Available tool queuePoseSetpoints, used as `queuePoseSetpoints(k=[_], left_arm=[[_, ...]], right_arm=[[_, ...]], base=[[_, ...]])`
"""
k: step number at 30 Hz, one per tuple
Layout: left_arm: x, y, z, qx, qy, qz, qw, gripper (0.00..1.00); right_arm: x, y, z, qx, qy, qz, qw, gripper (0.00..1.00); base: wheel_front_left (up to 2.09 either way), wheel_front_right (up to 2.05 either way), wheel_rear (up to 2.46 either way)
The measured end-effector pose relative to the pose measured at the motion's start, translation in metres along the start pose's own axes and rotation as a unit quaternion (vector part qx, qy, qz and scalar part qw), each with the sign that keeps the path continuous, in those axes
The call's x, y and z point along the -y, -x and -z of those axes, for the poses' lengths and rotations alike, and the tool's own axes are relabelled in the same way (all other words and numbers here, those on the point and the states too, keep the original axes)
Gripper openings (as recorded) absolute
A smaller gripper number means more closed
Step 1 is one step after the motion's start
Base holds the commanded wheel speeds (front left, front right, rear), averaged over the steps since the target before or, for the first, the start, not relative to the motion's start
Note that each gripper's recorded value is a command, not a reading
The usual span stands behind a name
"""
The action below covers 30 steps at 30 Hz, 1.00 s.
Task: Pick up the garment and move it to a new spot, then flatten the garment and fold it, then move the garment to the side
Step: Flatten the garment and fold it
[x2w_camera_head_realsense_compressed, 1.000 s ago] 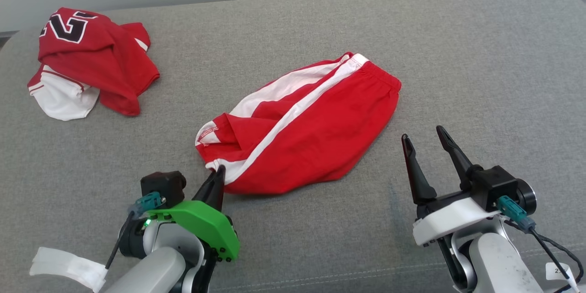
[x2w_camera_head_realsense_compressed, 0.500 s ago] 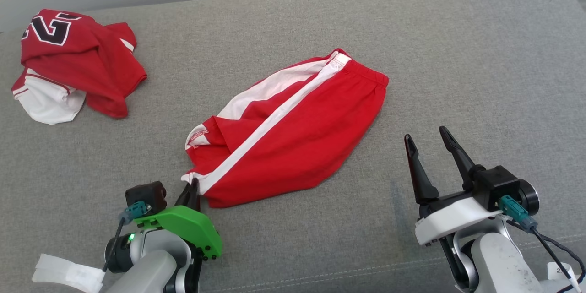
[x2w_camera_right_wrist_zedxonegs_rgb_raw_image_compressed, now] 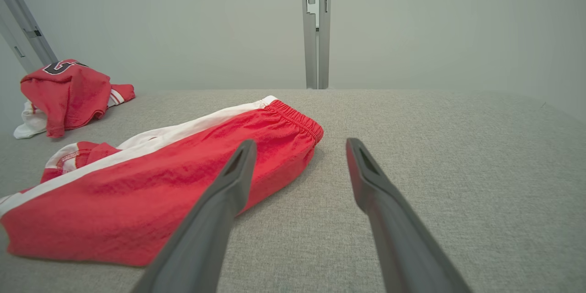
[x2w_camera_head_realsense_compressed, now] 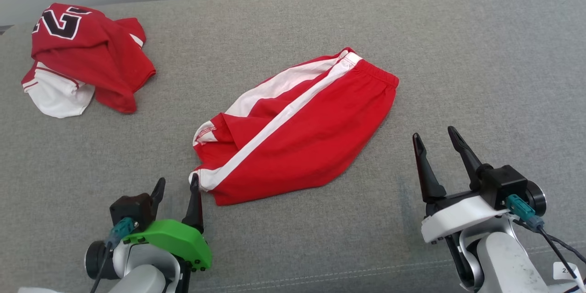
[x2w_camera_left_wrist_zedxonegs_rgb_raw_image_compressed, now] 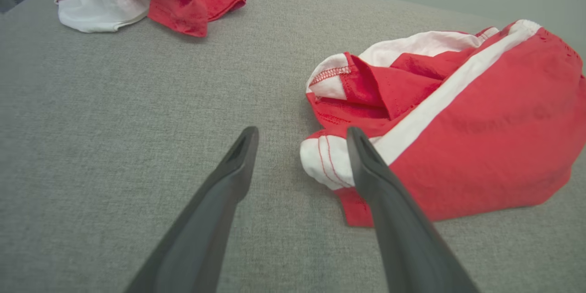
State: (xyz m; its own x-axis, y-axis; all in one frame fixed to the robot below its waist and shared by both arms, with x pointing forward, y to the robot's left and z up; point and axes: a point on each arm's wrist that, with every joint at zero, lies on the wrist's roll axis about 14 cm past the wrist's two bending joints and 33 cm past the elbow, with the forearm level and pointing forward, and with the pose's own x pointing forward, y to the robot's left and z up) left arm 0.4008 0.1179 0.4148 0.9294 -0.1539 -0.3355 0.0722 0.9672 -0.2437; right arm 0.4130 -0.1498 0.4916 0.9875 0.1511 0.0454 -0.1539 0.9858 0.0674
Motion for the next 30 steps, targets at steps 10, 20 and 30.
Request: queuePoseSetpoints(k=[10, 20, 30], left_arm=[[-0.004, 0.024, -0.029, 0.070, 0.005, -0.009, 0.997, 1.00], [-0.018, 0.050, -0.036, 0.108, 0.018, -0.032, 0.993, 1.00], [-0.029, 0.077, -0.038, 0.139, 0.017, -0.044, 0.989, 1.00]], right_arm=[[0.001, -0.007, -0.013, 0.019, 0.005, 0.000, 1.000, 1.00], [0.007, -0.004, -0.040, 0.054, 0.020, 0.009, 0.998, 1.00], [0.001, 0.014, -0.056, 0.075, 0.017, 0.003, 0.997, 1.00]], base=[[0.00, 0.00, 0.00], [0.00, 0.00, 0.00], [0.00, 0.00, 0.00]])
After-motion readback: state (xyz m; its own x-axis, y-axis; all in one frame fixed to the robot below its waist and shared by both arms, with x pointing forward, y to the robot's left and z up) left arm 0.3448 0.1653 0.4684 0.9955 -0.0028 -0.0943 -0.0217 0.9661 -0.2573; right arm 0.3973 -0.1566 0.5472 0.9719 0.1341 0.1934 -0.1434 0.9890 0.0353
